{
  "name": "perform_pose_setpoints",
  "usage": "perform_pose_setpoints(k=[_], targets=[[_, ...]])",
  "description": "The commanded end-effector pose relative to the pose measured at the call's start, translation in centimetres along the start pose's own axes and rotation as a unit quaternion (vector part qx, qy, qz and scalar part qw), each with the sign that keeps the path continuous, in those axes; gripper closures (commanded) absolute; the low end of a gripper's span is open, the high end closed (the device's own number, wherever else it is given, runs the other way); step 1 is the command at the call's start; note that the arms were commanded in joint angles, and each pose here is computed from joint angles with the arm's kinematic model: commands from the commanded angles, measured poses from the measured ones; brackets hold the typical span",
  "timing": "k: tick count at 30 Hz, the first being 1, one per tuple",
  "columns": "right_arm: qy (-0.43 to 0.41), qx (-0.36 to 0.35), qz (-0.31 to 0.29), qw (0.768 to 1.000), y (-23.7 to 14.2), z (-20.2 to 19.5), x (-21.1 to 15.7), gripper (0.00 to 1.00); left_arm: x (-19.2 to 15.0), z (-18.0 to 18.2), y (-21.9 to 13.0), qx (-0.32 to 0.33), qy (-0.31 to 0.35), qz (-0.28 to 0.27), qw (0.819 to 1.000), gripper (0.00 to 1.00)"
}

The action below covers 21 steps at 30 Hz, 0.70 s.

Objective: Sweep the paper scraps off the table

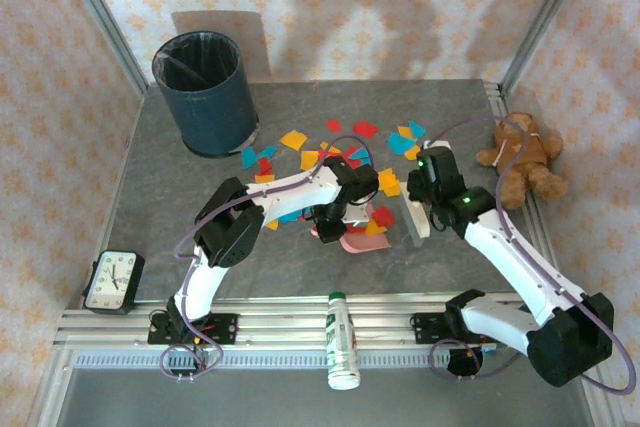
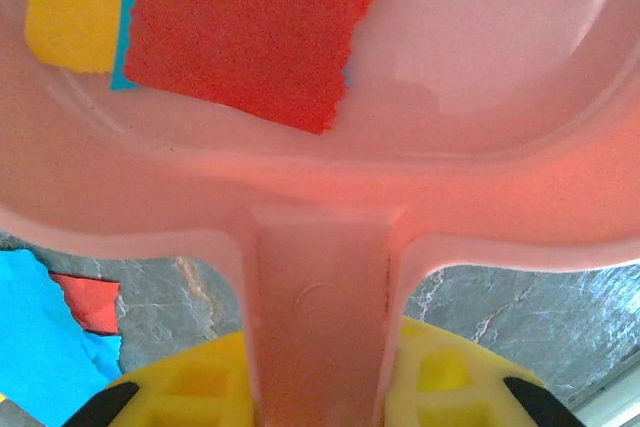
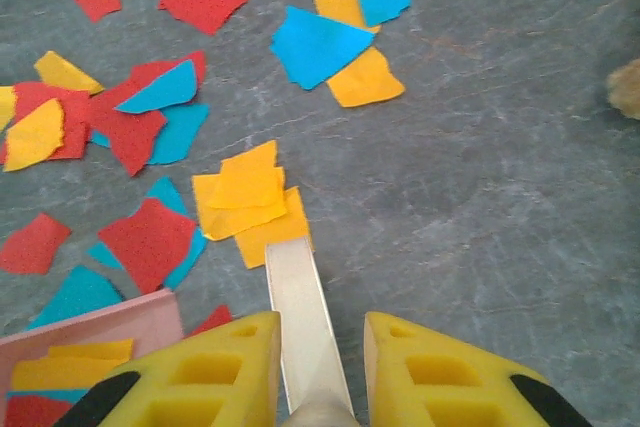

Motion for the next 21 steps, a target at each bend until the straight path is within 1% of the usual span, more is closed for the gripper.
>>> perform_pose_setpoints(k=[1,5,11,16,21], targets=[[-0.012,0.041,0.015,0.999,0.2,1.4,-0.4,1.0,-0.4,-0.2,-0.7,0.011,-0.006,-0.003,1.0,1.0],[-0.013,0.08,0.027,0.996,0.3,2.6,-0.7,1.0,-0.2,-0.2,-0.7,0.009,-0.008,-0.007,1.0,1.0],[-0.006,0.13,0.024,0.991,-0.1,4.0,-0.4,1.0,0.0,-0.4,-0.6,0.002,-0.008,-0.01,1.0,1.0],[-0.001,0.146,0.011,0.989,-0.9,4.3,0.1,1.0,0.0,-0.4,-0.5,0.004,-0.01,-0.01,1.0,1.0],[0.003,0.148,0.002,0.989,-1.3,4.2,0.4,1.0,0.2,-0.4,-0.6,0.003,-0.011,-0.014,1.0,1.0]])
Point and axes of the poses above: each hand's point on the last joint's axis, 136 mm out from that joint toward the fingers, its own y axis out along the fingers, its own z axis along the line the jaws close on, x = y × z, the point moved 3 cm from there along -y, back along the fingers, and after that the axes turned 6 degrees about -y, right-handed, at the moved point
